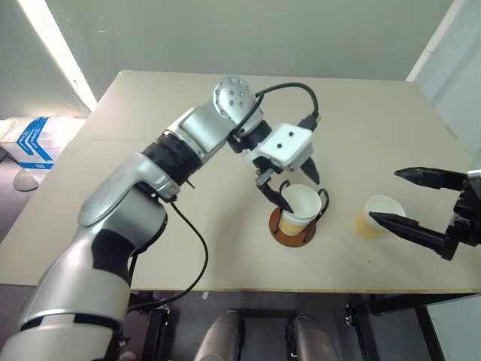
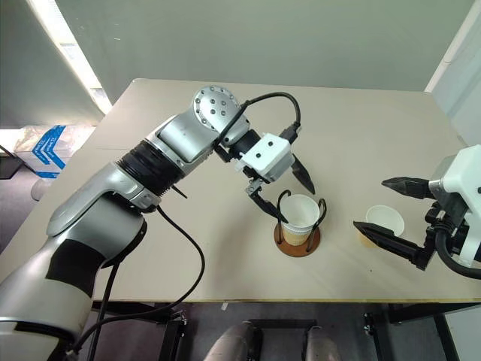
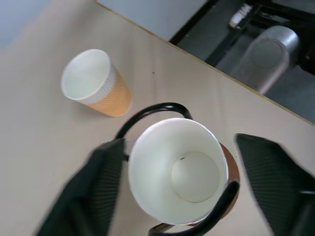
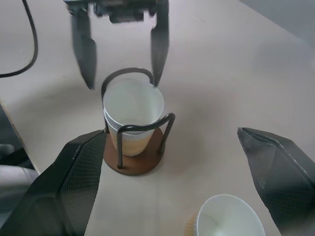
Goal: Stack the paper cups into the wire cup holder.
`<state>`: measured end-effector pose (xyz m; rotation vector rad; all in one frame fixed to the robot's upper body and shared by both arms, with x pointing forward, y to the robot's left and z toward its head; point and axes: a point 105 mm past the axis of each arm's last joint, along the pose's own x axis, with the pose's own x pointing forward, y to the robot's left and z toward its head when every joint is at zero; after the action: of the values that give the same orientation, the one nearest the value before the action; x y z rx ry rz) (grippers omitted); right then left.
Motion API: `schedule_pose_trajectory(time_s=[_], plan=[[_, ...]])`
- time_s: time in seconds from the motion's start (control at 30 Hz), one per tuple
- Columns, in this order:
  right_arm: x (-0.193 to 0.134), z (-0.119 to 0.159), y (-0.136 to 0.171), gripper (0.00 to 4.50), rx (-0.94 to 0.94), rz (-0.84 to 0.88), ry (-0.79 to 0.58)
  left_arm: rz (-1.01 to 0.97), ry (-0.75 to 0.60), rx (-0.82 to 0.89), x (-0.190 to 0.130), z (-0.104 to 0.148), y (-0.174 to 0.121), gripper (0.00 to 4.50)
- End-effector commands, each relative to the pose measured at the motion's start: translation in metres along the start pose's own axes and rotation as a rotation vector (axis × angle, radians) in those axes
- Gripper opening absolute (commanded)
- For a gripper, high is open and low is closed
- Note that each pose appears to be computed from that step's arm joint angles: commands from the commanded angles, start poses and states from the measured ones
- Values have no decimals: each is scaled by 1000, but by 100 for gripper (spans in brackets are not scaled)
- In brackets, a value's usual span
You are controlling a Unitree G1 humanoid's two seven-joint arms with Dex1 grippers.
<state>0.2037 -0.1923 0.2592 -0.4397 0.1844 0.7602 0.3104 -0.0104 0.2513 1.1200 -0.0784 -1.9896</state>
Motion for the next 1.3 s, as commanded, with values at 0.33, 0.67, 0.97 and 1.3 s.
schedule_pose_trajectory(time_s=[0.33,0.67,0.97,1.3], plan=[[14,-42,-27,450,-104,-32,259,419,-206,-214,-77,-9,19,445],[30,-85,-47,450,-181,67,417,730,-206,-496,-93,-62,-34,445],[44,-102,-44,450,-213,153,460,841,-208,-565,-82,-60,-45,445],[58,-110,-26,216,-227,221,460,842,-202,-589,-74,-60,-49,450]])
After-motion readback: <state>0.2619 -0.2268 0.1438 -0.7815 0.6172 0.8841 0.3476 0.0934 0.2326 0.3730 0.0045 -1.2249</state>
